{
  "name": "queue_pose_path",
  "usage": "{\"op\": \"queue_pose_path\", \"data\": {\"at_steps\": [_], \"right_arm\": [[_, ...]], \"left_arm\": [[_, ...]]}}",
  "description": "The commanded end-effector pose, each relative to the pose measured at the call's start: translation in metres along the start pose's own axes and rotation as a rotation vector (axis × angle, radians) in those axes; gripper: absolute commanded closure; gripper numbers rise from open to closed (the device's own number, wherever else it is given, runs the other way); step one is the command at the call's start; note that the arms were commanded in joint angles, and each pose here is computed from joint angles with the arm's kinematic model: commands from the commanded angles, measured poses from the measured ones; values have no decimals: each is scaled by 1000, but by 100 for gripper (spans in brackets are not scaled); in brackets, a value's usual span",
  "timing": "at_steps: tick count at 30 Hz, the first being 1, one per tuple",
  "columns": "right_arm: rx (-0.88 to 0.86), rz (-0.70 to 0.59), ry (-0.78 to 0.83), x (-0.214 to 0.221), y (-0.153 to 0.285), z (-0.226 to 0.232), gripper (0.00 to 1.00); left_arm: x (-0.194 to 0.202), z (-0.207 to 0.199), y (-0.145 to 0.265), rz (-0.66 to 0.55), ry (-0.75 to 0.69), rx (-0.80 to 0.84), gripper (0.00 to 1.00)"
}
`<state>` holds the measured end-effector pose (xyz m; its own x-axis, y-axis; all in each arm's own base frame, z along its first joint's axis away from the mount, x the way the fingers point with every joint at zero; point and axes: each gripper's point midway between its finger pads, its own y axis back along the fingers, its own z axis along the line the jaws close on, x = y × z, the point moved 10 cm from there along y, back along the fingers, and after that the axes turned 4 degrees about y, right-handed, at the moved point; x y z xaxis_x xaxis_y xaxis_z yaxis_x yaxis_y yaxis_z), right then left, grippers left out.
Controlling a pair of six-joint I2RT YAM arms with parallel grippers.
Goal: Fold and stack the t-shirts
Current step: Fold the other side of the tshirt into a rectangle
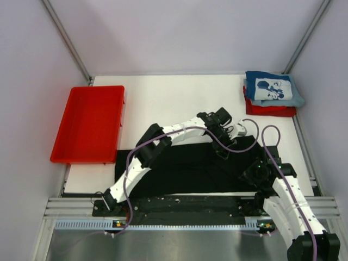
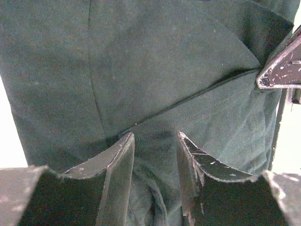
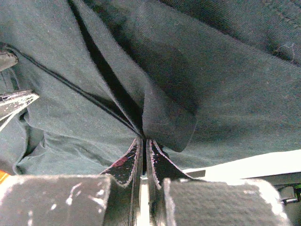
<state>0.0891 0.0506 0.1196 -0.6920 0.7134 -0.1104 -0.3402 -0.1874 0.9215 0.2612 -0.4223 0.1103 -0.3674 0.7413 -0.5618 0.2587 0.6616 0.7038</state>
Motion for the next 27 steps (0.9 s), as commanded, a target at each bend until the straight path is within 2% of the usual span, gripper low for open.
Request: {"op": "queue_pose_path", "data": {"at_steps": [1, 5, 6, 10, 16, 24, 27], "right_arm": [[8, 5, 9, 1, 0, -2, 100], [9, -1, 8, 0, -1, -2, 100], [11, -3, 8, 0, 0, -2, 100], [8, -9, 9, -1, 1, -1, 100], [10, -8, 16, -1, 0, -2, 100], [11, -12, 18, -1, 0, -2, 100], [9, -14, 20, -1, 0, -2, 100]], "left_arm": [[-21, -2, 1, -56, -52, -13, 56], [-15, -5, -5, -34, -49, 28, 66], [-14, -5, -6, -22, -46, 17, 66], [-13, 0, -9, -5, -57, -60, 53], [-28, 5, 7, -24, -87, -234, 47], [-13, 2, -9, 48, -84, -209, 48], [-11, -4, -11, 60, -89, -161, 54]]}}
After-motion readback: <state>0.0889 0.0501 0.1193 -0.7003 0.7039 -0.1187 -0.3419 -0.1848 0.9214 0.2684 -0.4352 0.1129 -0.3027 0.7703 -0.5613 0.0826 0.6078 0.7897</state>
